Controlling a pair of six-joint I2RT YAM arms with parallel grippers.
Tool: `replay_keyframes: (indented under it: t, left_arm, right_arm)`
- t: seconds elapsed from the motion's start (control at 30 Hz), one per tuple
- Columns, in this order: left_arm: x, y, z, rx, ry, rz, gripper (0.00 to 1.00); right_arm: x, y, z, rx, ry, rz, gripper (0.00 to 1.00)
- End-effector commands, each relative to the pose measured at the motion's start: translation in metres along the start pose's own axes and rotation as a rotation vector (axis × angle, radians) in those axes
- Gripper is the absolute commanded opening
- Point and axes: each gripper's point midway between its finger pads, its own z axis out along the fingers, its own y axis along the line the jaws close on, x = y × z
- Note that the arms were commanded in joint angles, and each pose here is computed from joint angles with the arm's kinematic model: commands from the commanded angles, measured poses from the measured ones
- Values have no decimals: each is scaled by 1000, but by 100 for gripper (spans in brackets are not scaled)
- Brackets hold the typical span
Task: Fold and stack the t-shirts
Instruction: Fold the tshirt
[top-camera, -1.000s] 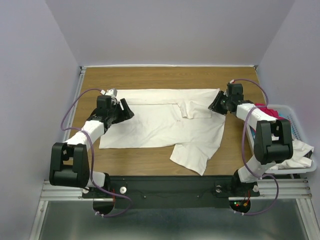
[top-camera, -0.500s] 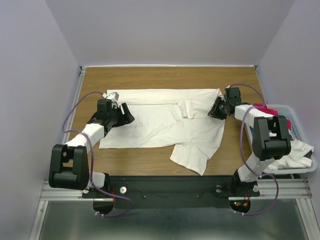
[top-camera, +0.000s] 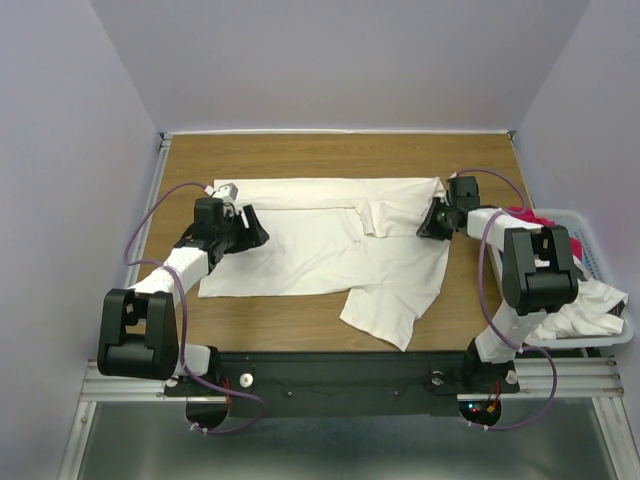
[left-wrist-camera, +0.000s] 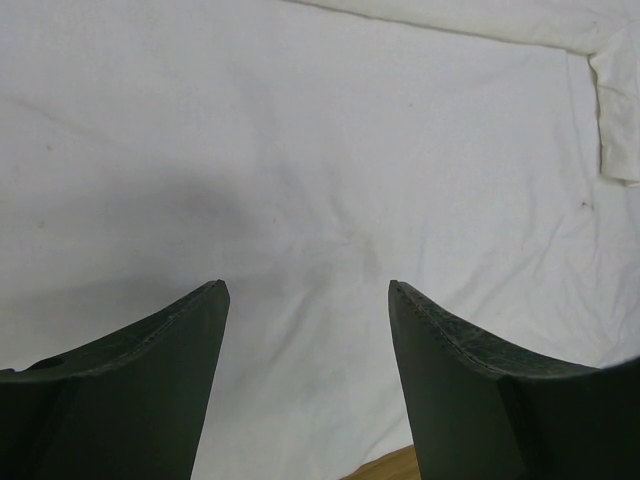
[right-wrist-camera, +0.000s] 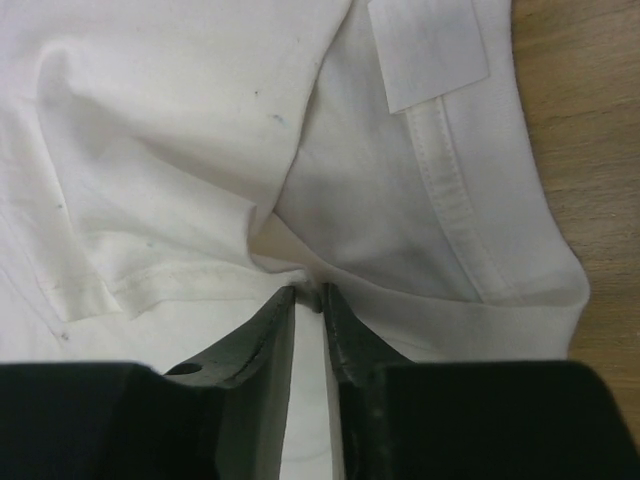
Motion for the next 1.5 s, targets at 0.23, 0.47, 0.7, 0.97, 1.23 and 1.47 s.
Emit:
replay_keyframes:
  t: [0.23, 0.47, 0.7, 0.97, 1.23, 1.47]
  left_arm:
    - [-7, -6, -2, 30, -37, 31, 77]
    - [-7, -6, -1, 28, -35, 32, 77]
    - [-7, -7, -1, 33, -33, 32, 76]
    - [-8, -7, -1, 35, -34, 32, 76]
    - [-8, -7, 0, 33, -33, 30, 76]
    - [-8, -7, -1, 31, -37, 31, 76]
  right_arm:
    - [-19, 27, -21, -93, -58, 32, 1]
    - [-10, 39, -36, -127, -16, 156, 1]
    - [18, 27, -26, -83, 72, 260, 1]
    - [45, 28, -17, -103, 186, 316, 1]
    - [45, 28, -13, -112, 213, 271, 29]
    - [5, 71, -42, -170, 62, -17, 46]
